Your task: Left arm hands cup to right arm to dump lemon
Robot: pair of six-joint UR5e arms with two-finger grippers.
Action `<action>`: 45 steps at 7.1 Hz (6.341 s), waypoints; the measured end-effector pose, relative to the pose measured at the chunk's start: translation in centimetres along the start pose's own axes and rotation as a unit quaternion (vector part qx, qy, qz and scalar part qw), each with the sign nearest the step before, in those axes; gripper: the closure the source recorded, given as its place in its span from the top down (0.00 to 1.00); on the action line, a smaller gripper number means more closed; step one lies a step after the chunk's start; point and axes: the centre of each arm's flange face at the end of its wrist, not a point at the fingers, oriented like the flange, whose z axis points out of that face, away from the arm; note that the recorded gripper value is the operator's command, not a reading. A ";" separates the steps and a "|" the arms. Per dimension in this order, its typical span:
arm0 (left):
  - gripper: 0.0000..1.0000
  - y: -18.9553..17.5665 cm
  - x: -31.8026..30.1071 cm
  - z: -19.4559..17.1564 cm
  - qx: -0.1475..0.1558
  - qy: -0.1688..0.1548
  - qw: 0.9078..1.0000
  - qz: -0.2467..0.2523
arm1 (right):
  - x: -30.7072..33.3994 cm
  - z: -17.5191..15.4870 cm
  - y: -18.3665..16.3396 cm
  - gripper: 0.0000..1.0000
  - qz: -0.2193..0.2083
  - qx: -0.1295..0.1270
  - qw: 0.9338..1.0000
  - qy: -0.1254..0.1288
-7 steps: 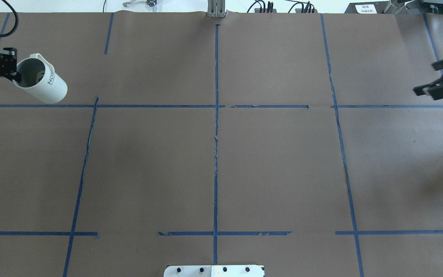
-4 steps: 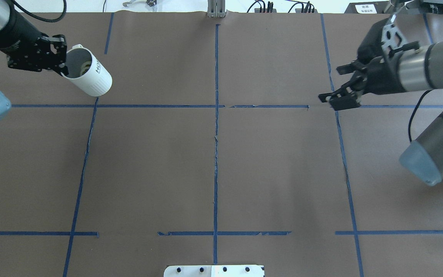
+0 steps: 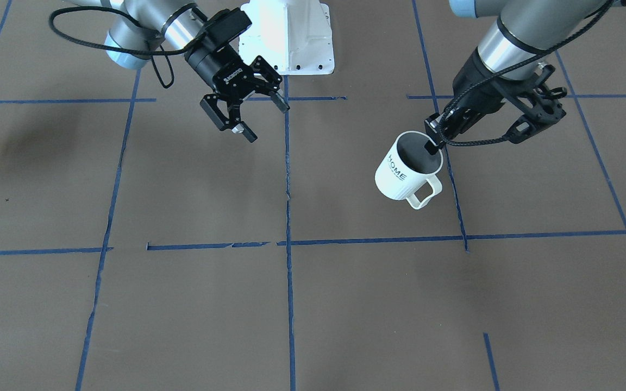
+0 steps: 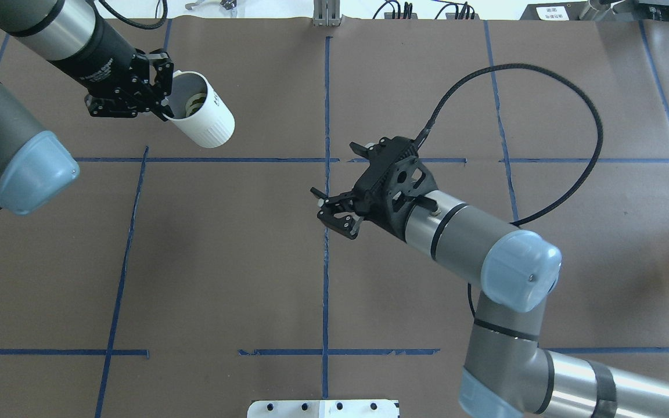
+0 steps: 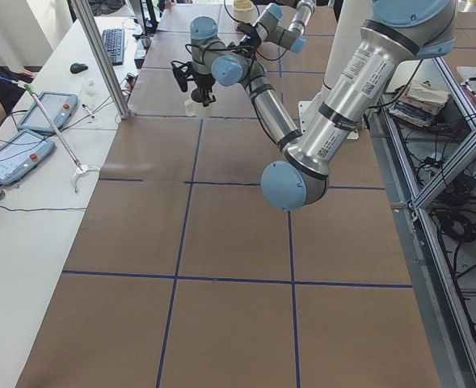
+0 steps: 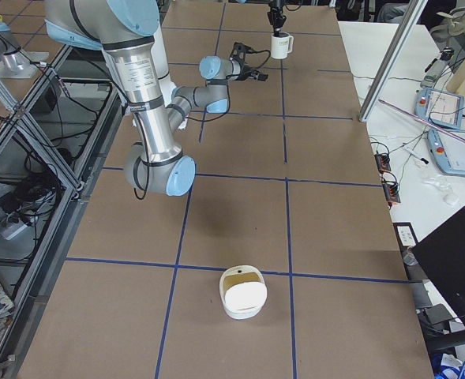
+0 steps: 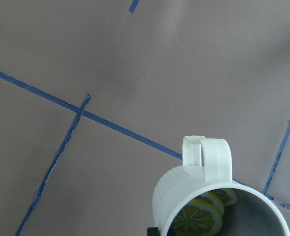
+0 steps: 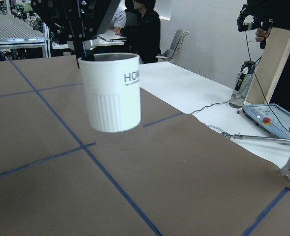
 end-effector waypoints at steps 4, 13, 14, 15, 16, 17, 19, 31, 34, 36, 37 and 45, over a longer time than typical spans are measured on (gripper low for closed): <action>0.00 6.0 3.2 1.9 -0.031 0.006 0.999 -0.020 | -4.2 2.5 2.7 0.98 0.027 0.054 0.998 0.001; 0.00 12.8 5.4 3.3 -0.067 0.013 0.998 0.006 | -3.9 2.6 2.7 0.99 -0.013 0.060 0.998 0.017; 0.00 13.1 5.5 3.1 -0.070 0.016 0.997 0.008 | -3.9 2.6 2.7 0.99 -0.013 0.060 0.998 0.017; 0.00 13.4 5.6 3.0 -0.072 0.019 0.997 0.010 | -3.9 2.6 2.8 0.99 -0.013 0.059 0.998 0.017; 0.00 13.6 5.6 3.0 -0.074 0.020 0.997 0.012 | -3.9 2.6 2.8 0.99 -0.013 0.059 0.998 0.017; 0.00 13.8 5.7 2.9 -0.076 0.021 0.997 0.013 | -3.9 2.6 2.8 0.98 -0.013 0.059 0.998 0.017; 0.00 14.1 5.6 2.6 -0.078 0.025 0.997 0.016 | -3.9 2.6 2.7 0.82 -0.013 0.060 0.998 0.017; 1.00 -2.7 -11.9 2.4 -0.003 -0.066 0.955 0.289 | 0.0 1.7 3.6 0.00 0.175 0.097 0.974 0.106; 1.00 -8.9 -20.5 0.7 0.002 -0.111 0.928 0.356 | 9.4 0.2 5.6 0.00 0.162 0.097 0.966 0.177; 1.00 -9.5 -21.2 0.9 0.000 -0.116 0.927 0.356 | 15.0 -1.6 6.5 0.00 0.148 0.087 0.964 0.204; 1.00 -9.7 -21.3 1.2 -0.002 -0.118 0.928 0.354 | 17.7 -2.6 6.9 0.00 0.141 0.077 0.964 0.210; 1.00 -9.4 -20.5 1.5 0.001 -0.112 0.937 0.332 | 28.3 -26.8 12.1 0.00 0.296 0.082 0.933 0.189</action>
